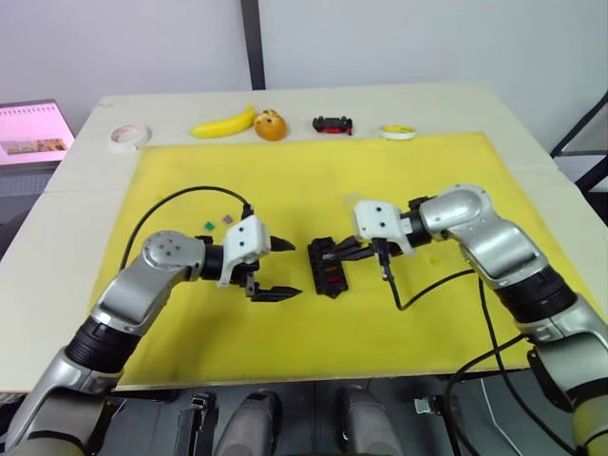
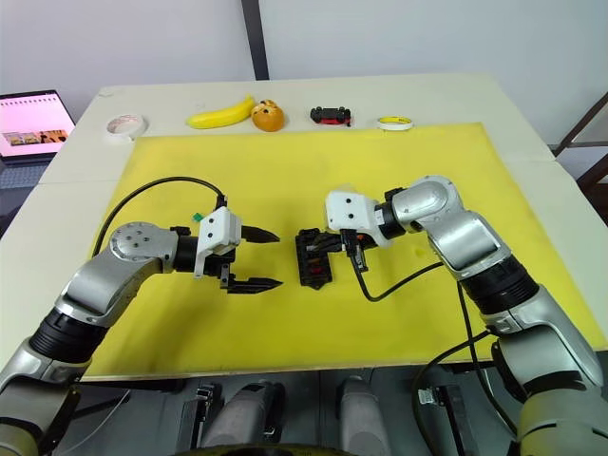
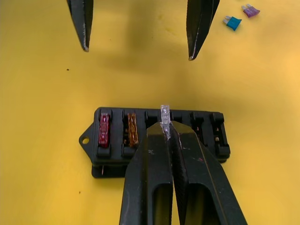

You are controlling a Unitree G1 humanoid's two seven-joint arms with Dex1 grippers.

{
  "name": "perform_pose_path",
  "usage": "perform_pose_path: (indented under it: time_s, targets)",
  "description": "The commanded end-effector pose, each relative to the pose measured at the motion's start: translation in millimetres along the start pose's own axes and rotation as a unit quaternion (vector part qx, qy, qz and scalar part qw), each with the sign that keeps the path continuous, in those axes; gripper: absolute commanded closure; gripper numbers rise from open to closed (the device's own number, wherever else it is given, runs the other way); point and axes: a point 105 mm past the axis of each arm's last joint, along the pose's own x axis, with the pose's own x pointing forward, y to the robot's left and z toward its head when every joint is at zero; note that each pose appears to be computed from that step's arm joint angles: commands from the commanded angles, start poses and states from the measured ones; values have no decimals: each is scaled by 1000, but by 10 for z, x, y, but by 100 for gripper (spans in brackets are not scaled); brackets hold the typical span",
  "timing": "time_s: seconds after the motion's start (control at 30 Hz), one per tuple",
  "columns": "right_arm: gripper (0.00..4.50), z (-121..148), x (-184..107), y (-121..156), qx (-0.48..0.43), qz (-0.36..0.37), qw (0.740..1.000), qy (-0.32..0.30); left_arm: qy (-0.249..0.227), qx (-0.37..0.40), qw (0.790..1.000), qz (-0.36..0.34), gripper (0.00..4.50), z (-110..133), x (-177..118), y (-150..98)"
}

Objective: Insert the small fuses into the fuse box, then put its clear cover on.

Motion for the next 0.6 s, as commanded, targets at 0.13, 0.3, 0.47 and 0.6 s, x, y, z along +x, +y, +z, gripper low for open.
perform_pose_path:
  time_s: [0.13, 0.3, 0.47, 0.6]
  targets:
    - [450, 61, -41, -28, -17, -5, 1000, -10, -12, 29, 1000, 1, 12, 121, -14, -5]
    - [450, 87, -8, -10, -19, -2, 1000, -14, -15, 31, 999, 0, 12, 148, 7, -25]
    - [450, 67, 3, -13, -17, -2, 1000, -11, -15, 33, 999, 1, 12, 166, 7, -19]
    - [450, 63, 9, -4, -16, 1, 1000, -10, -14, 33, 999, 1, 12, 166, -2, -7]
